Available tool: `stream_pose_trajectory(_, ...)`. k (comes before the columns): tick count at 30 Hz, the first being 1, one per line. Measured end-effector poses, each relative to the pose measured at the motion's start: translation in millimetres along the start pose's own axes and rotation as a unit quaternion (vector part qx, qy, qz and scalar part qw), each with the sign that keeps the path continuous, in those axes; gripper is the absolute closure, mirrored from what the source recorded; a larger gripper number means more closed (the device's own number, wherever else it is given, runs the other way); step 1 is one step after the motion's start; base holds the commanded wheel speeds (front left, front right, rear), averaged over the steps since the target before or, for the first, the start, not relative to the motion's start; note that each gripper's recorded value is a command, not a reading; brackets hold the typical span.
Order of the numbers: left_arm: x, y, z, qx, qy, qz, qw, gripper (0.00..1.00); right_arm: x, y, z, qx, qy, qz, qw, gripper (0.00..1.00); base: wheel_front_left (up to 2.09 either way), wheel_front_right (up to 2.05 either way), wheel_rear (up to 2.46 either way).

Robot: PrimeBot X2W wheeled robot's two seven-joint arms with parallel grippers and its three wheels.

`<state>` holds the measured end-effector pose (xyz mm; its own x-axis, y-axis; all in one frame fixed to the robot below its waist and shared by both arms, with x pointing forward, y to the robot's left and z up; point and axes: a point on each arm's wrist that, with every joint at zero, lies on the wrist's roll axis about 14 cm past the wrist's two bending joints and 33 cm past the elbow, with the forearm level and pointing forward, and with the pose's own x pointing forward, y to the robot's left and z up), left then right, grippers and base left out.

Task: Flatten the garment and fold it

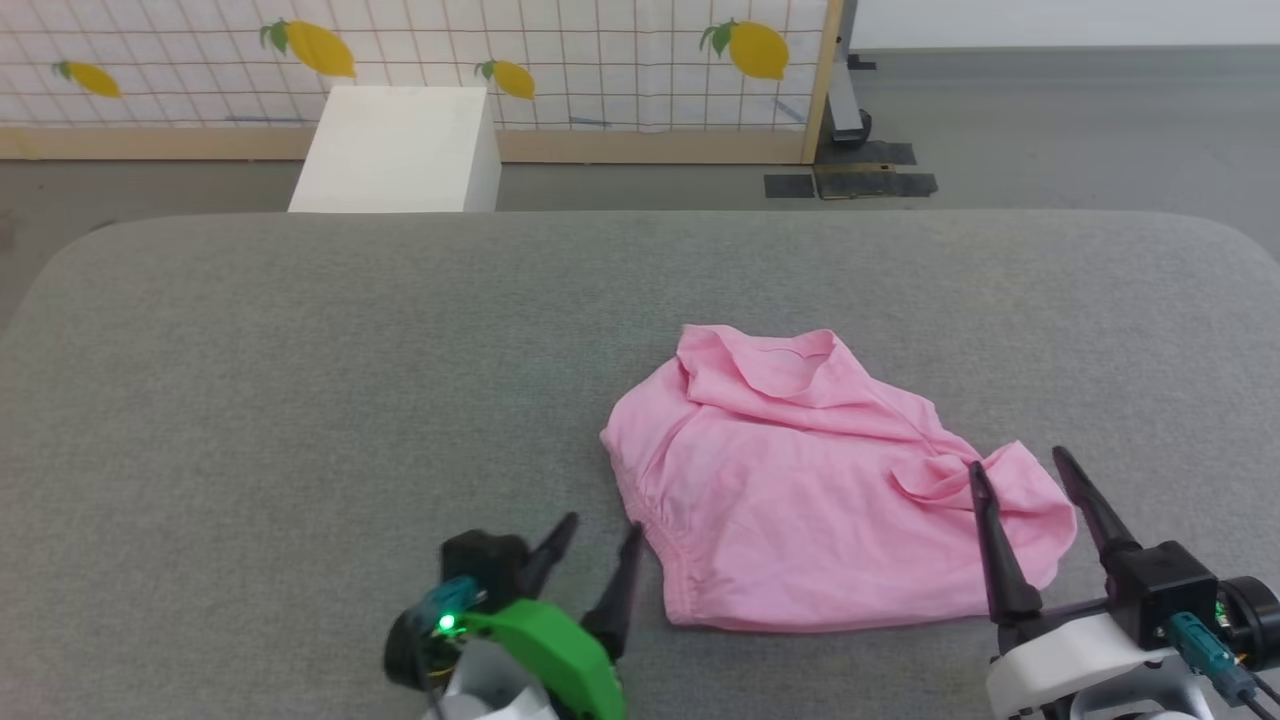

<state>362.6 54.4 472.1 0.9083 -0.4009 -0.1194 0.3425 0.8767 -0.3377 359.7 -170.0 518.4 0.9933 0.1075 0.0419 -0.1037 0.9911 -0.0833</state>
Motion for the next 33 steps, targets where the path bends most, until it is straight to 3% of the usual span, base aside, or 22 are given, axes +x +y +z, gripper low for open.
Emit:
stream_pose_trajectory(6, 15, -22, -42, -0.011, 0.128, -0.016, 0.992, 0.00, -4, 3, -4, 0.015, 0.005, 0.001, 1.000, 0.00, 0.00, 0.00, 0.00)
stream_pose_trajectory(13, 16, -29, -86, -0.011, 0.264, -0.014, 0.964, 0.00, -9, -5, -11, 0.020, 0.016, -0.014, 1.000, 0.00, 0.00, 0.00, 0.00)
stream_pose_trajectory(17, 18, -36, -95, -0.010, 0.305, -0.027, 0.952, 0.00, -9, -9, -15, 0.024, 0.021, -0.020, 0.999, 0.00, 0.00, 0.00, 0.00)
stream_pose_trajectory(18, 18, -39, -95, -0.008, 0.310, -0.035, 0.950, 0.41, -9, -9, -15, 0.026, 0.022, -0.021, 0.999, 0.00, 0.00, 0.00, 0.00)
stream_pose_trajectory(19, 19, -40, -95, -0.007, 0.309, -0.038, 0.950, 0.92, -8, -9, -15, 0.027, 0.021, -0.021, 0.999, 0.00, 0.00, 0.00, 0.00)
stream_pose_trajectory(20, 20, -41, -94, -0.007, 0.306, -0.039, 0.951, 1.00, -8, -9, -15, 0.027, 0.021, -0.021, 0.999, 0.00, 0.00, 0.00, 0.00)
stream_pose_trajectory(27, 27, 2, -55, -0.034, 0.216, 0.037, 0.975, 1.00, -4, -4, -14, 0.029, 0.018, -0.011, 0.999, 0.00, 0.00, 0.00, 0.00)
stream_pose_trajectory(33, -5, 78, -26, -0.043, 0.163, 0.155, 0.973, 1.00, 1, 7, -13, 0.031, 0.019, 0.007, 0.999, 0.00, 0.00, 0.00, 0.00)
